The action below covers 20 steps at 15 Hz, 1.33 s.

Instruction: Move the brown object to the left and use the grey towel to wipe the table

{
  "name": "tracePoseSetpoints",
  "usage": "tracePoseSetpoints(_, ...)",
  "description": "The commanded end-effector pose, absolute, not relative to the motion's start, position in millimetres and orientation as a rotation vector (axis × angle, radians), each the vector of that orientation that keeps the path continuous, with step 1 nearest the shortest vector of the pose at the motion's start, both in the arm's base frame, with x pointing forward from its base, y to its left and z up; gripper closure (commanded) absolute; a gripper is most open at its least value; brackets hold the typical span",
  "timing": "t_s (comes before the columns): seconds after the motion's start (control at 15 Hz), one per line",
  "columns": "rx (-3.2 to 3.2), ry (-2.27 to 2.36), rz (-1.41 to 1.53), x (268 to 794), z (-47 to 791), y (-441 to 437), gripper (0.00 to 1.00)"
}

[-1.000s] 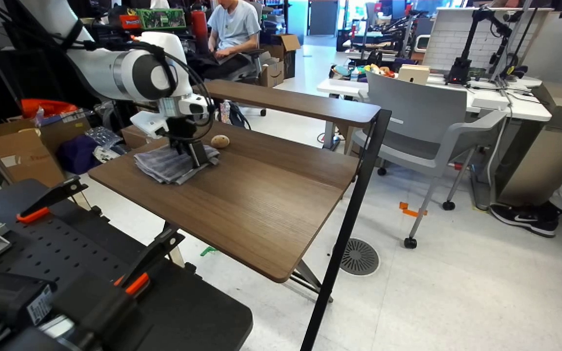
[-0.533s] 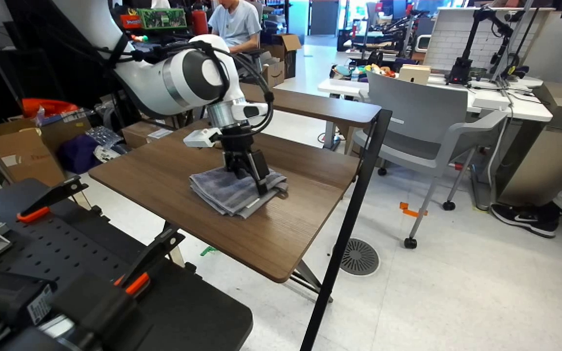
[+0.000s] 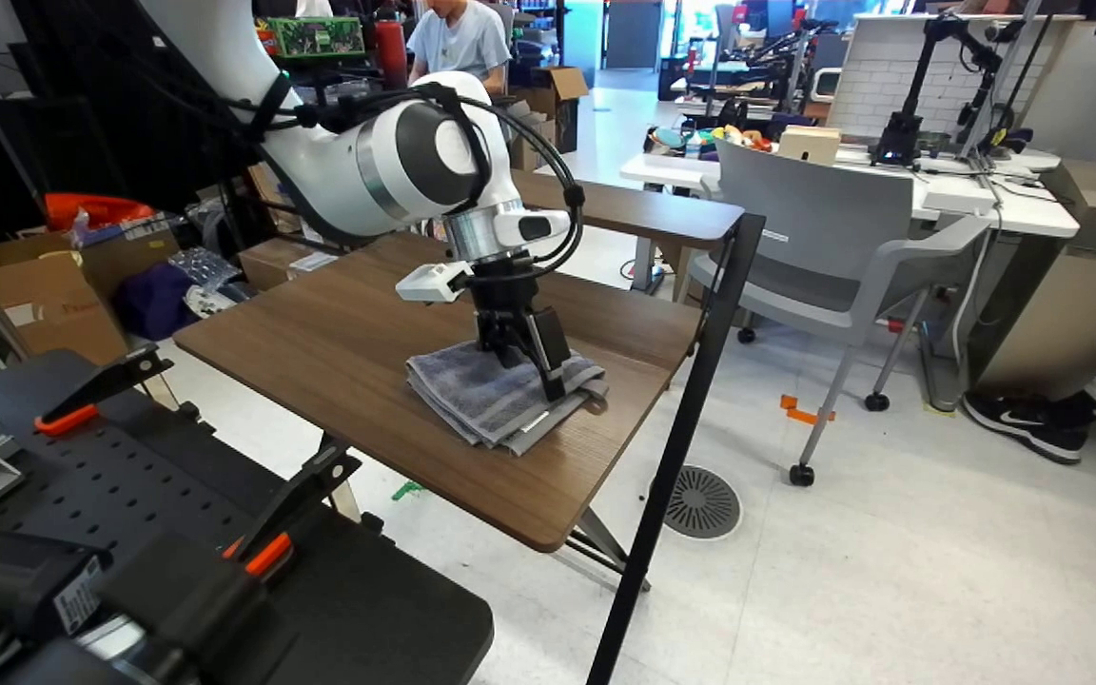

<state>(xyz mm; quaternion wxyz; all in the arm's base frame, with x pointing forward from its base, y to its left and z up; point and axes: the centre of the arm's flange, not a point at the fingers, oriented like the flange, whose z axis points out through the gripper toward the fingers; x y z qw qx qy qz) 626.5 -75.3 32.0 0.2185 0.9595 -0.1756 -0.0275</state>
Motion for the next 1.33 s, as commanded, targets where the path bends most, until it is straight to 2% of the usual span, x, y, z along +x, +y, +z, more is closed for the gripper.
tracePoseSetpoints(0.0,2.657,-0.542,-0.053,641.7,22.0,-69.9,0.0)
tracePoseSetpoints(0.47,2.608,-1.032,0.146,729.8,-11.9,-104.1,0.0)
tracePoseSetpoints(0.87,2.489,-1.465,0.327,773.8,-3.3,-149.2,0.0)
tracePoseSetpoints(1.0,2.473,-1.488,0.339,763.1,-11.3,-143.5,0.0)
tracePoseSetpoints(1.27,2.529,-1.182,0.272,695.2,-38.1,-125.8,0.0)
